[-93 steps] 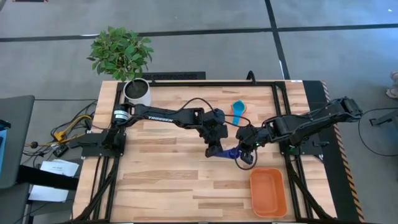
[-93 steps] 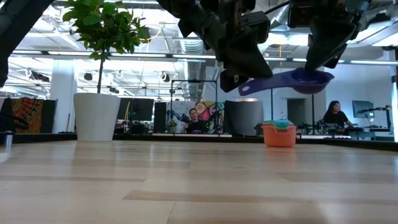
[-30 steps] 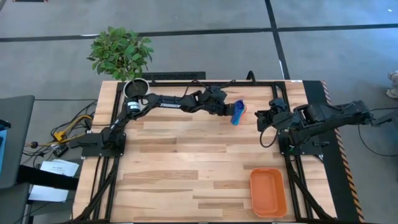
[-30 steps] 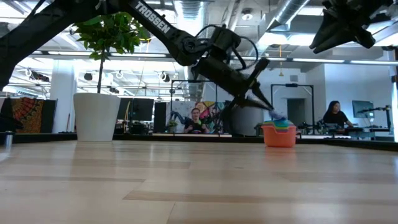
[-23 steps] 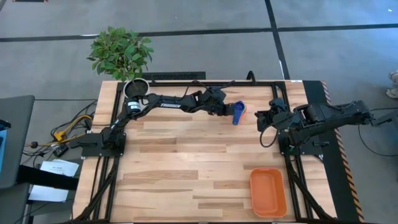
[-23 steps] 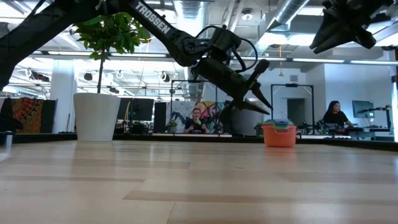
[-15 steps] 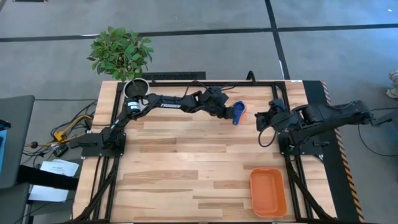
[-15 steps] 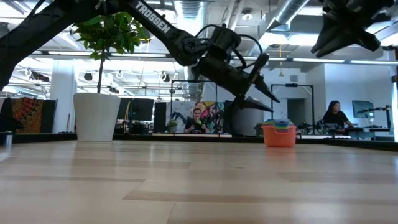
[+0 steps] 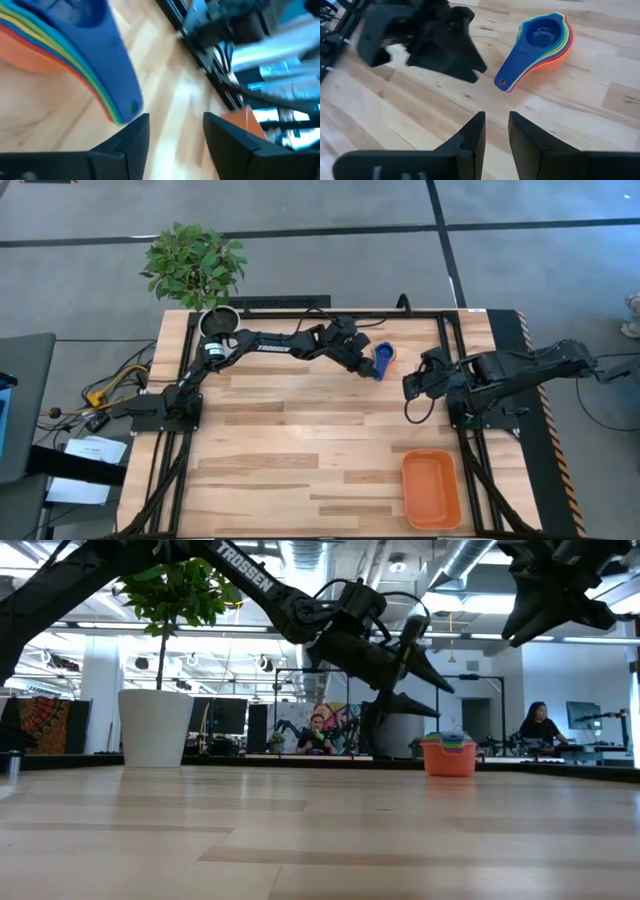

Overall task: Nest measuring cups in basket
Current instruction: Put the stacked measuring cups into the orange bin

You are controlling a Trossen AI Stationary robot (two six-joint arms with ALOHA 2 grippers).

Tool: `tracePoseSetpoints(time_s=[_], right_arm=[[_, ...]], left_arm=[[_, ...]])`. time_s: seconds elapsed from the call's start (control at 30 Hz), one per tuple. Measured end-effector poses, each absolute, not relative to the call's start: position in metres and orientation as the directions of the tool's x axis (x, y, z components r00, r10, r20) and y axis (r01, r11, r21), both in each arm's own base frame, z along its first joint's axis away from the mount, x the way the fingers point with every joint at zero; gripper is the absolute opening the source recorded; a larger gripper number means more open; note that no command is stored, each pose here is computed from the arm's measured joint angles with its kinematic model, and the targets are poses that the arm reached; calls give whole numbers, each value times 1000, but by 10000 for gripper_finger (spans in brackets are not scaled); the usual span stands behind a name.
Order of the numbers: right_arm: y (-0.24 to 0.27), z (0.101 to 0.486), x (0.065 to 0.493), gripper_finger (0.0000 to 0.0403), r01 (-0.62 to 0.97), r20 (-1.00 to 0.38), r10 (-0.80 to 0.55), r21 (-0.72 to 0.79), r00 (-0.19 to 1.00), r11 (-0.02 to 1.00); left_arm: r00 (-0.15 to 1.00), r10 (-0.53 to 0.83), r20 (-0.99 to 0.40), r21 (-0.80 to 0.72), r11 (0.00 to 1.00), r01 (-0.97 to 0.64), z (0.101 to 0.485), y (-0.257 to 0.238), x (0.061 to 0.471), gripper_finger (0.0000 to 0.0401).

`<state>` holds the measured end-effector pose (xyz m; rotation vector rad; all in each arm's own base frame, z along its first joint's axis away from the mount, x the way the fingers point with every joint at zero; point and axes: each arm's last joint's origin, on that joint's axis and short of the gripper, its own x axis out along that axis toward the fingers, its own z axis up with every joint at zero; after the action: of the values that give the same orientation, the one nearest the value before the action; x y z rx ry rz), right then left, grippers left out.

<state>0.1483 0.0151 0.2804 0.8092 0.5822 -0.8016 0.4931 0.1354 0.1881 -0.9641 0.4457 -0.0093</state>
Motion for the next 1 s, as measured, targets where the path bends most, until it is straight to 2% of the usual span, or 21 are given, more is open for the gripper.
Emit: tracePoseSetpoints(time_s=[0.17, 0.4, 0.53, 0.77, 0.9, 1.0], right_arm=[[15, 281, 147, 129, 801, -716, -390, 411, 579, 435], [16, 275, 147, 207, 806, -722, -391, 400, 571, 437], [19, 260, 148, 243, 784, -704, -370, 454, 607, 423], [34, 232, 152, 253, 676, -617, -286, 616, 733, 405], [43, 223, 152, 253, 638, -598, -242, 646, 764, 418], [49, 222, 150, 252, 623, -598, -216, 643, 772, 445]], left_arm=[[895, -240, -375, -747, 651, -138, 203, 129, 488, 189], [887, -140, -440, -624, 758, -190, 225, 126, 477, 190], [892, -108, -440, -568, 802, -183, 240, 121, 472, 190], [888, -43, -457, -473, 858, -202, 268, 96, 464, 190], [851, -12, -525, -415, 877, -243, 268, 75, 460, 190], [819, -19, -574, -397, 881, -257, 254, 60, 457, 190]])
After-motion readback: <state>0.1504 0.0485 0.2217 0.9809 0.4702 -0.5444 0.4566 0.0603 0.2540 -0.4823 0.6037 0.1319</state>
